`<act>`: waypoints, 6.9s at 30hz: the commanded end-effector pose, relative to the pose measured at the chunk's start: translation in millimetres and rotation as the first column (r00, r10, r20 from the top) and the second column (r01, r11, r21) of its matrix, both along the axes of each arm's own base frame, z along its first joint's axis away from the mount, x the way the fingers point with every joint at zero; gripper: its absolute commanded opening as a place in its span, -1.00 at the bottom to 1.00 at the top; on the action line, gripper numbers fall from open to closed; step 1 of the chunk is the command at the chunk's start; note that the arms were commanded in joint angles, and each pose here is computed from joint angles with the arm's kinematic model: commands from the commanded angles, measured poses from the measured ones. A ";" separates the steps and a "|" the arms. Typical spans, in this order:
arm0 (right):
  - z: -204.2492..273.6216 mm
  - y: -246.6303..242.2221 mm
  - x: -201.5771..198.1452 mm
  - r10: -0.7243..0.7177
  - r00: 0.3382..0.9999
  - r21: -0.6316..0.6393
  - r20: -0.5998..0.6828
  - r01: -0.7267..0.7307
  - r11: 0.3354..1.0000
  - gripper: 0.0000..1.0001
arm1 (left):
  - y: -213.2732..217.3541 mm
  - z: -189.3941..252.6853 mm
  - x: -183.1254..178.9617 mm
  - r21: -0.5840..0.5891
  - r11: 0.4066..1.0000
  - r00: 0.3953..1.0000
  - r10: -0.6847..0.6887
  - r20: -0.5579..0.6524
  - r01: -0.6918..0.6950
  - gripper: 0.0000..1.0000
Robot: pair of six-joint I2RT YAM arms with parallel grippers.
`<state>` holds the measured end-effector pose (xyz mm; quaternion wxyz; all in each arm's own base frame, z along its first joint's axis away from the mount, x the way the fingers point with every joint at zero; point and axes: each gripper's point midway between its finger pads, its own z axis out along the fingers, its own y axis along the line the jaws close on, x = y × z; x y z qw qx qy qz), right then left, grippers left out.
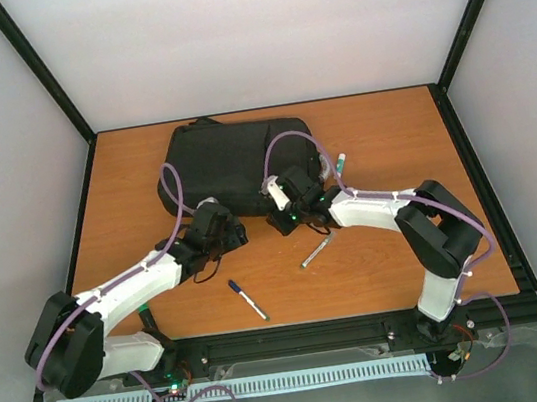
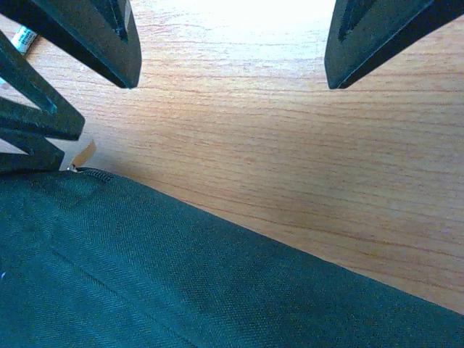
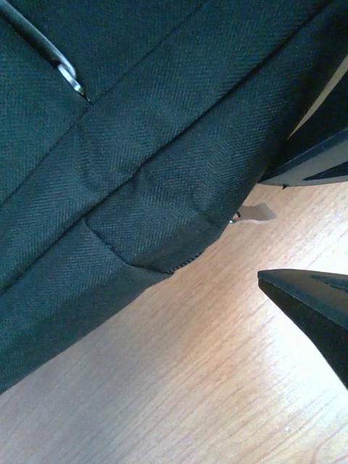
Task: Pack the student bag
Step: Zip the student bag at the center of the board.
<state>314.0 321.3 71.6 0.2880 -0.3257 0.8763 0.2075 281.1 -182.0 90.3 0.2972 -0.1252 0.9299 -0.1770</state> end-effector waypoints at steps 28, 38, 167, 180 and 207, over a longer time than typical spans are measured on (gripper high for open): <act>-1.2 14.9 -7.7 0.064 0.997 0.001 -0.048 -0.064 0.998 -0.94 | -12.4 23.9 10.2 -0.255 0.959 0.990 0.138 0.039 -0.124 0.66; -5.2 14.9 -17.9 0.113 0.991 -0.001 -0.074 -0.113 0.994 -0.94 | -52.0 16.3 43.3 -0.394 0.901 0.983 0.181 -0.041 -0.182 0.55; -16.5 -30.6 -26.1 0.240 0.933 -0.056 -0.267 -0.264 0.963 -0.94 | -16.6 28.7 29.9 -0.317 0.930 0.978 0.144 -0.154 -0.187 -0.98; -23.2 -78.2 -13.0 0.177 0.941 -0.112 -0.288 -0.217 0.970 -0.94 | -1.4 23.9 18.7 -0.294 0.936 0.976 0.150 -0.157 -0.191 -0.98; 10.4 -5.2 -13.2 0.306 0.925 0.040 -0.223 -0.305 0.952 -0.94 | 73.1 45.8 86.6 -0.201 0.943 0.964 0.251 -0.092 -0.265 0.07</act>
